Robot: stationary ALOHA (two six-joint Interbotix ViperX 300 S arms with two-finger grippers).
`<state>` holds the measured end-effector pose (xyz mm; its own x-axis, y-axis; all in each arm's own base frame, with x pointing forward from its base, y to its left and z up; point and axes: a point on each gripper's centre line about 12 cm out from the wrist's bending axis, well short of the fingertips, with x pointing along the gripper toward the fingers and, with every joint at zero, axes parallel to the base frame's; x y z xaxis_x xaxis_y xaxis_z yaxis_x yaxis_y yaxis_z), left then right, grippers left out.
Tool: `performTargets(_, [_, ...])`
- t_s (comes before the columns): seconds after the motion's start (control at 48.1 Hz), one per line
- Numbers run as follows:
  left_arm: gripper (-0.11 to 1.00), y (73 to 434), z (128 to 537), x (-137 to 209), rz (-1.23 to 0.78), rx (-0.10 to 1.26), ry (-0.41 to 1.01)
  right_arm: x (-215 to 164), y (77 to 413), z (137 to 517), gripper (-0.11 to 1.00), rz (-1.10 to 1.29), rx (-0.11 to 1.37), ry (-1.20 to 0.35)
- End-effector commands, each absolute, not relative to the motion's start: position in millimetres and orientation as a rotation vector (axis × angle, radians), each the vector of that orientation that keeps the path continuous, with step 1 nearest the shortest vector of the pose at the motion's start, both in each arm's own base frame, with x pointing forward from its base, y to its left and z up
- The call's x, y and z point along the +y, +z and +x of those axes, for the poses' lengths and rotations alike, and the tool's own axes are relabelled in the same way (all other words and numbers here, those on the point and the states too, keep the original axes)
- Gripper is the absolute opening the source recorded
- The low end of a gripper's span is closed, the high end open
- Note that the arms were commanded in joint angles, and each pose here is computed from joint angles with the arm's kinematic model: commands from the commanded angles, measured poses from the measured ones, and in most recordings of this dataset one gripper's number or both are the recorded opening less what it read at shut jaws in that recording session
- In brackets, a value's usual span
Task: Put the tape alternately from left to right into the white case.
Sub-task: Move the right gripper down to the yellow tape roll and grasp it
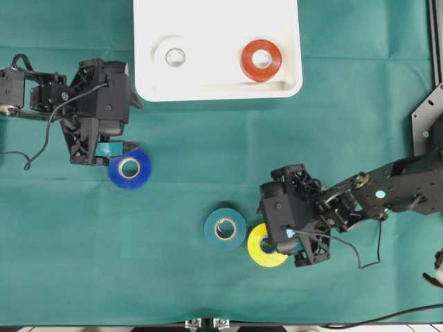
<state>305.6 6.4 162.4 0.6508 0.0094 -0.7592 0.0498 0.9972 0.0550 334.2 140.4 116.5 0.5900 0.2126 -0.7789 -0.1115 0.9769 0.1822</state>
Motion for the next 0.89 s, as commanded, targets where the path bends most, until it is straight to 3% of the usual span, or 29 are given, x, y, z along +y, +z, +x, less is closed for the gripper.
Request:
performTargets(0.0, [0.68,165.3,305.1,5.4,0.073,0.847,-0.024,145.2,123.2,340.5,0.72,0.134,0.899,0.196])
performTargets(0.645, [0.68,164.8,304.6,5.4,0.073,0.848,-0.024,143.9,109.7,339.8,0.7,0.139,0.946,0.166])
performTargets(0.728, [0.68,164.8,304.6,5.4,0.073,0.848,-0.024,143.8,109.9,339.9,0.6,0.137,0.948,0.164])
performTargets(0.832, [0.68,164.3,304.2,5.4,0.072,0.85,-0.024,144.7,112.0,342.1,0.31,0.139,0.941,0.166])
performTargets(0.874, [0.68,164.3,304.2,5.4,0.073,0.85,-0.024,144.7,112.6,342.1,0.26,0.138,0.94,0.167])
